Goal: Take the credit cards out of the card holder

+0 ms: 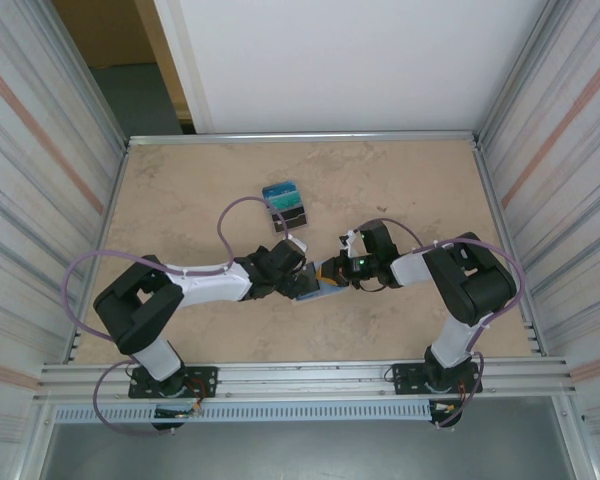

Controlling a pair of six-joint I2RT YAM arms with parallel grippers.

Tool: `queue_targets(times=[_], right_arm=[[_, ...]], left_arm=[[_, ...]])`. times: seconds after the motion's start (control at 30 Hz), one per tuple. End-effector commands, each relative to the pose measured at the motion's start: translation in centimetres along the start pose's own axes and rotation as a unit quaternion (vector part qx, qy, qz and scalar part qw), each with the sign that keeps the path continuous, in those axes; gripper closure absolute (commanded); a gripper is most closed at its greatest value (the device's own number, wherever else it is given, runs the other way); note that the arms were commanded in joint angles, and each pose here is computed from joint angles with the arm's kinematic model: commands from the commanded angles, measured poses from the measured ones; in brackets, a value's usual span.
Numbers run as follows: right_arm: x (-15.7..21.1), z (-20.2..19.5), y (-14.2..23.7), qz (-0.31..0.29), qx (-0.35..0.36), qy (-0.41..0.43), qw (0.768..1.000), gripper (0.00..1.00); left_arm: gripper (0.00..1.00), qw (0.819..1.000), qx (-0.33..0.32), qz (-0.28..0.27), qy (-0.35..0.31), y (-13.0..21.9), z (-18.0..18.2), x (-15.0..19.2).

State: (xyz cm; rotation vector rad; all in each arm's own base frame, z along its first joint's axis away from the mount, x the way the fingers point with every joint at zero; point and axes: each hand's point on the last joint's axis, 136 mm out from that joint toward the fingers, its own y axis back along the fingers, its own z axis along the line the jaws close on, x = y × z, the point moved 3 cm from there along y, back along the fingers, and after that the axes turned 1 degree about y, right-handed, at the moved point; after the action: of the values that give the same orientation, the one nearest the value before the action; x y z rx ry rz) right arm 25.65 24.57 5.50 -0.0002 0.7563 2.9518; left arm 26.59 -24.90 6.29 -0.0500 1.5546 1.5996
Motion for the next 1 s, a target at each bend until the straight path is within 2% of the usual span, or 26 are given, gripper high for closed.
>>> queue_targets(times=[0.0, 0.2, 0.5, 0.97], right_arm=[[-0.1, 0.7, 0.4, -0.001, -0.016, 0.000, 1.000, 0.91], [-0.1, 0.6, 0.2, 0.000, -0.021, -0.003, 1.000, 0.91], [-0.2, 0.1, 0.1, 0.001, -0.015, -0.007, 1.000, 1.00], [-0.7, -0.4, 1.0, -0.003, 0.019, 0.001, 1.000, 1.00]], left_arm=[[0.01, 0.998, -0.015, 0.056, -0.030, -0.7, 0.2, 2.9], [0.01, 0.998, -0.015, 0.057, -0.030, -0.7, 0.2, 2.9], [0.01, 0.998, -0.017, 0.056, -0.032, -0.7, 0.3, 2.8], [0.01, 0.998, -0.021, 0.054, -0.033, -0.5, 0.5, 2.7]])
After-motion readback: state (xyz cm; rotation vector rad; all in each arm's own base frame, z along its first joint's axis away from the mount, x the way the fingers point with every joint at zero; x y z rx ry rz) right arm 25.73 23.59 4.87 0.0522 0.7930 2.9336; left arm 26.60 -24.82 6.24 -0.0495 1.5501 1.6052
